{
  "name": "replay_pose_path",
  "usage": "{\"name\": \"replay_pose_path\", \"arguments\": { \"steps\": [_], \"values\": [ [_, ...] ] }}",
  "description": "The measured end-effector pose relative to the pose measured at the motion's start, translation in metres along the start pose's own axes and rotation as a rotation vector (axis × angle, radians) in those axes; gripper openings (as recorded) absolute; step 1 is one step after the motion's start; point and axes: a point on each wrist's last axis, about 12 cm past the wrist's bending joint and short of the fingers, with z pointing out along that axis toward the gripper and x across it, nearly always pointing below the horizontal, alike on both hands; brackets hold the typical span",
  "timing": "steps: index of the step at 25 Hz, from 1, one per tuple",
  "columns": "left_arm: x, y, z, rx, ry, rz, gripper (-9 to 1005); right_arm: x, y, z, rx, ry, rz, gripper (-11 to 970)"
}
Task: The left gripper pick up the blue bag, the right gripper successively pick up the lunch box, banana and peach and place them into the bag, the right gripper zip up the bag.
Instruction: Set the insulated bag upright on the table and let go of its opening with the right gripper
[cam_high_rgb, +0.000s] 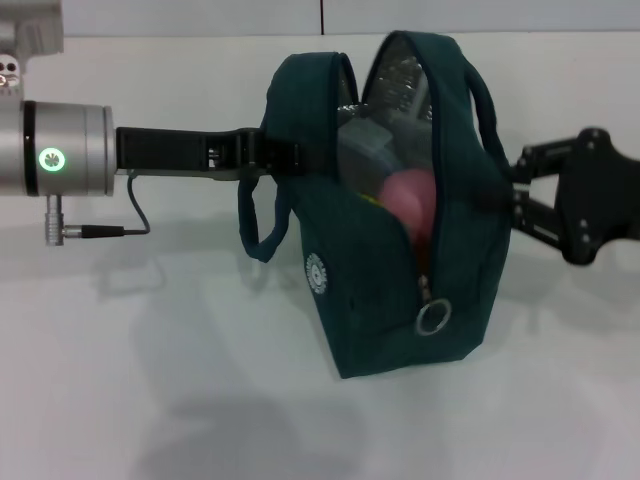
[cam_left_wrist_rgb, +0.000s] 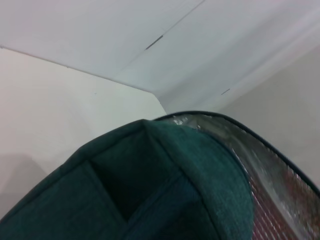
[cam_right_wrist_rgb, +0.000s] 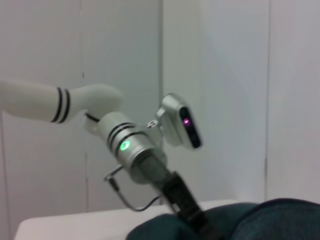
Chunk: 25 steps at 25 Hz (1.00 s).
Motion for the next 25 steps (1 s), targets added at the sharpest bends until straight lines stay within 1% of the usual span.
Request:
{"name": "replay_pose_path", "arguments": {
  "steps": [8, 14, 19, 21, 25],
  "values": [
    [0.006, 0.004, -0.002, -0.009, 0.001, -0.002, 35, 0.016, 0.007, -0.002, -0.006, -0.021, 0.036, 149],
    [0.015, 0.008, -0.003, 0.003, 0.003, -0.024, 35, 0.019, 0.008, -0.003, 0.004, -0.031, 0.043, 149],
    [0.023, 0.013, -0.012, -0.001, -0.035, -0.036, 35, 0.021, 0.007, -0.007, 0.03, -0.049, 0.043, 150],
    [0.024, 0.012, -0.017, 0.017, -0.078, -0.026, 35, 0.022, 0.007, -0.009, 0.036, -0.054, 0.046, 150],
    [0.025, 0.004, -0.024, 0.114, -0.158, 0.054, 36, 0.025, 0.008, -0.011, 0.053, -0.08, 0.053, 146]
  ]
}}
